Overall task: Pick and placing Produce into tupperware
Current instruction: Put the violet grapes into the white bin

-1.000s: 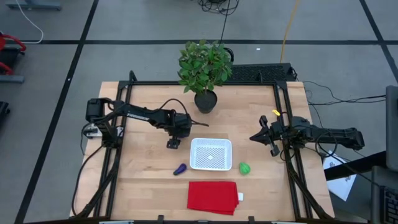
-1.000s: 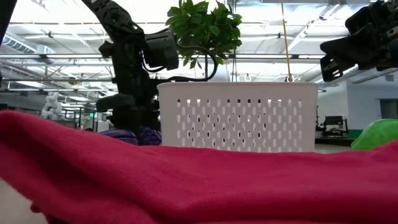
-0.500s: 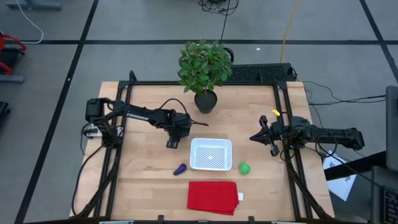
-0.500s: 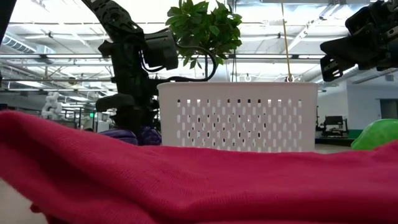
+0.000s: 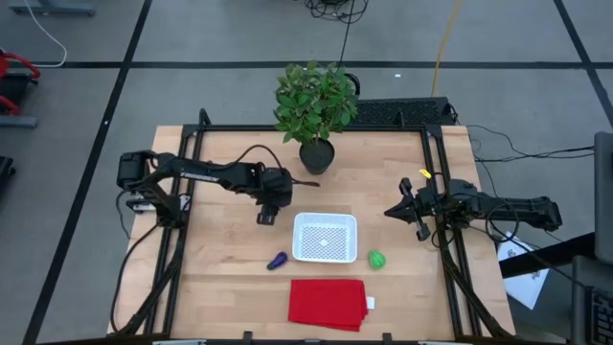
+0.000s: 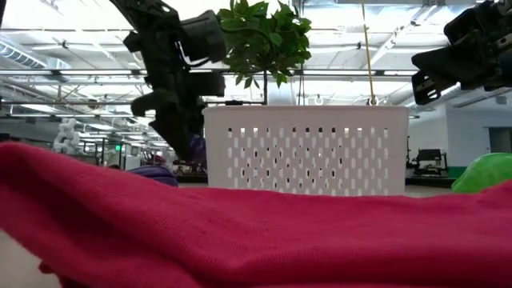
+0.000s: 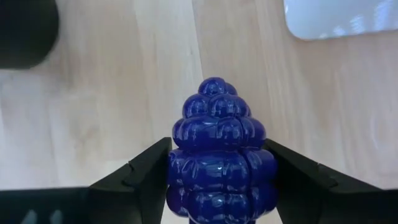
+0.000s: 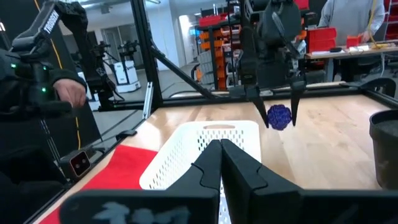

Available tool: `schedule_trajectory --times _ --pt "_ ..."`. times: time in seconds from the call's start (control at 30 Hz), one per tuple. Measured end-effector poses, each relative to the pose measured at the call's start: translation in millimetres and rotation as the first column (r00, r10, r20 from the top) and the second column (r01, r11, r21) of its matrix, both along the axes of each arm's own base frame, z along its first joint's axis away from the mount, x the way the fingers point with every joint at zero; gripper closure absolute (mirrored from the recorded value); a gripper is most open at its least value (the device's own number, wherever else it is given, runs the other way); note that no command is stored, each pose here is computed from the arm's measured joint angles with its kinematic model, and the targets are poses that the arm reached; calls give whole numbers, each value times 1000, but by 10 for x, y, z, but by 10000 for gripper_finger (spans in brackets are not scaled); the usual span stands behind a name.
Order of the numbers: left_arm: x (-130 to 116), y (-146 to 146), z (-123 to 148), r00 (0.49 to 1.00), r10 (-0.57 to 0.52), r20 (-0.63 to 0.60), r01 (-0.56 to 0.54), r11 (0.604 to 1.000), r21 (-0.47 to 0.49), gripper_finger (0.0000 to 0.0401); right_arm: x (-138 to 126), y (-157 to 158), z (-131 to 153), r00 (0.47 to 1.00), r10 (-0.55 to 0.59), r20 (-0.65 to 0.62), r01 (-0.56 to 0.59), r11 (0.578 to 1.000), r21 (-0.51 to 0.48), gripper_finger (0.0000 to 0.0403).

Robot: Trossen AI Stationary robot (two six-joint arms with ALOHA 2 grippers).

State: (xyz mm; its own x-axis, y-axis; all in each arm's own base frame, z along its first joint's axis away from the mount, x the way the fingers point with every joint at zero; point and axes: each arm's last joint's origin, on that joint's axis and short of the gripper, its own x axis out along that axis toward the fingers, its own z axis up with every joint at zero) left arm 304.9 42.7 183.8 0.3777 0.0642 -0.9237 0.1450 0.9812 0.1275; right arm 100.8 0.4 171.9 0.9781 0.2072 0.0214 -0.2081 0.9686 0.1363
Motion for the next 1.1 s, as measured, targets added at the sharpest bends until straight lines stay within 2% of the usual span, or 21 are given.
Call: schedule_trajectory --times 0.4,0.6,1.1 --pt "-123 -18 337 993 30 112 -30 1000 -1 169 1 0 -1 1000 0 -2 0 1000 1 403" --pt "-187 -28 411 991 70 116 -68 997 -23 169 1 0 -2 1000 0 -2 0 1000 -1 403" --pt "-268 -78 562 985 55 164 -57 998 6 169 1 0 1 1000 1 -5 -1 1000 28 403"
